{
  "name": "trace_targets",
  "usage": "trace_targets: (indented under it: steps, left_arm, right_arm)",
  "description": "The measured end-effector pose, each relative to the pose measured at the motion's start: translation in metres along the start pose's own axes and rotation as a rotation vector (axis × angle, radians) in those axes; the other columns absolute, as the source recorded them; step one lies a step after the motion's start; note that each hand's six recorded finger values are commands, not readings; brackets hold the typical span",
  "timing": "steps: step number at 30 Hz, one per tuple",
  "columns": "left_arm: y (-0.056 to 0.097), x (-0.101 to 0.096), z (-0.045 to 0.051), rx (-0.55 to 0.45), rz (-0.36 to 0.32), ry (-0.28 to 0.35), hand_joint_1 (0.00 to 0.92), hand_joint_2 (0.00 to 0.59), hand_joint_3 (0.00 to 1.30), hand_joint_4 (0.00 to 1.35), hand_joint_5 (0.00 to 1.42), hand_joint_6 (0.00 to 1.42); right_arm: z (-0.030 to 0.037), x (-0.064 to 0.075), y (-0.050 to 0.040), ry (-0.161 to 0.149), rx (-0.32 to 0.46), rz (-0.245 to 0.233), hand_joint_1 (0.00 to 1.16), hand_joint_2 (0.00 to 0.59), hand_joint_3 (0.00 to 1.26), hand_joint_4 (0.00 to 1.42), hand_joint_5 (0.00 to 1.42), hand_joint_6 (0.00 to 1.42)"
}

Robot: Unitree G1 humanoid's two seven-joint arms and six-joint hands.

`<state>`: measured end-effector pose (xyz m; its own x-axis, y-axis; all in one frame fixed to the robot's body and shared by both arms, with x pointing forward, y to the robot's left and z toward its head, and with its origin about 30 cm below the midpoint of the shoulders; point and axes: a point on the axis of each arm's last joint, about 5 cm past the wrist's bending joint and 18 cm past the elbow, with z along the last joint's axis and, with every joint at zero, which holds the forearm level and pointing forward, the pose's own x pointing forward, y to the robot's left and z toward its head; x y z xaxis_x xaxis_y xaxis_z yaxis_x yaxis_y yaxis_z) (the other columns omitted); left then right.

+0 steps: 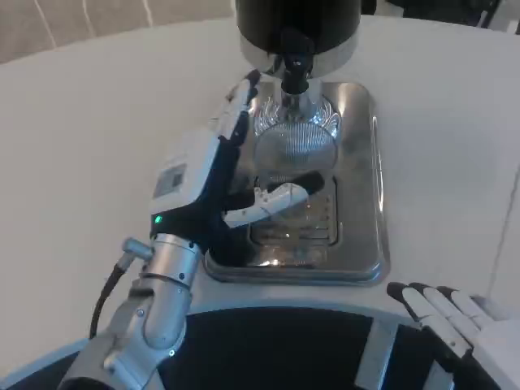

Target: Grasp the cup under the faucet to collect the drink, then remove the cup.

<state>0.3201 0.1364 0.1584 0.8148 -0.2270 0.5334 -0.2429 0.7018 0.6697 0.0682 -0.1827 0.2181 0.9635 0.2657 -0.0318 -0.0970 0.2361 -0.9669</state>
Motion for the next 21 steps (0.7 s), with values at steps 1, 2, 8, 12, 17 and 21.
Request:
trace_targets:
  steps: [1, 2, 8, 12, 17, 21]
  left_arm:
    - [0.001, -0.001, -0.0011, -0.002, 0.001, 0.005, 0.159, 0.032, 0.0, 0.0, 0.06, 0.21]
    - [0.003, -0.003, -0.0026, 0.001, 0.0, 0.007, 0.157, 0.033, 0.0, 0.0, 0.06, 0.21]
    - [0.021, -0.009, -0.0107, 0.001, 0.029, 0.016, 0.136, 0.038, 0.0, 0.0, 0.09, 0.22]
    - [0.033, -0.016, -0.0161, -0.009, 0.061, 0.03, 0.113, 0.049, 0.0, 0.0, 0.13, 0.25]
    - [0.052, -0.033, -0.0253, 0.004, 0.121, 0.039, 0.09, 0.084, 0.09, 0.1, 0.21, 0.29]
    - [0.066, -0.046, -0.0322, 0.043, 0.119, 0.03, 0.103, 0.12, 0.15, 0.16, 0.23, 0.3]
  right_arm:
    - [0.0001, 0.0, 0.0002, 0.003, 0.002, 0.002, 0.27, 0.511, 0.0, 0.0, 0.0, 0.0]
    - [0.0004, 0.001, 0.0004, 0.005, 0.008, 0.004, 0.27, 0.51, 0.0, 0.0, 0.0, 0.0]
    - [0.0017, 0.006, 0.0007, 0.009, 0.042, 0.004, 0.28, 0.508, 0.0, 0.0, 0.0, 0.0]
    - [0.0012, 0.01, -0.0011, 0.011, 0.067, -0.013, 0.27, 0.503, 0.0, 0.0, 0.0, 0.0]
    - [-0.0048, 0.019, -0.0098, 0.007, 0.182, -0.082, 0.21, 0.508, 0.0, 0.0, 0.0, 0.0]
    - [-0.0125, 0.03, -0.0216, 0.022, 0.34, -0.159, 0.17, 0.543, 0.0, 0.0, 0.0, 0.0]
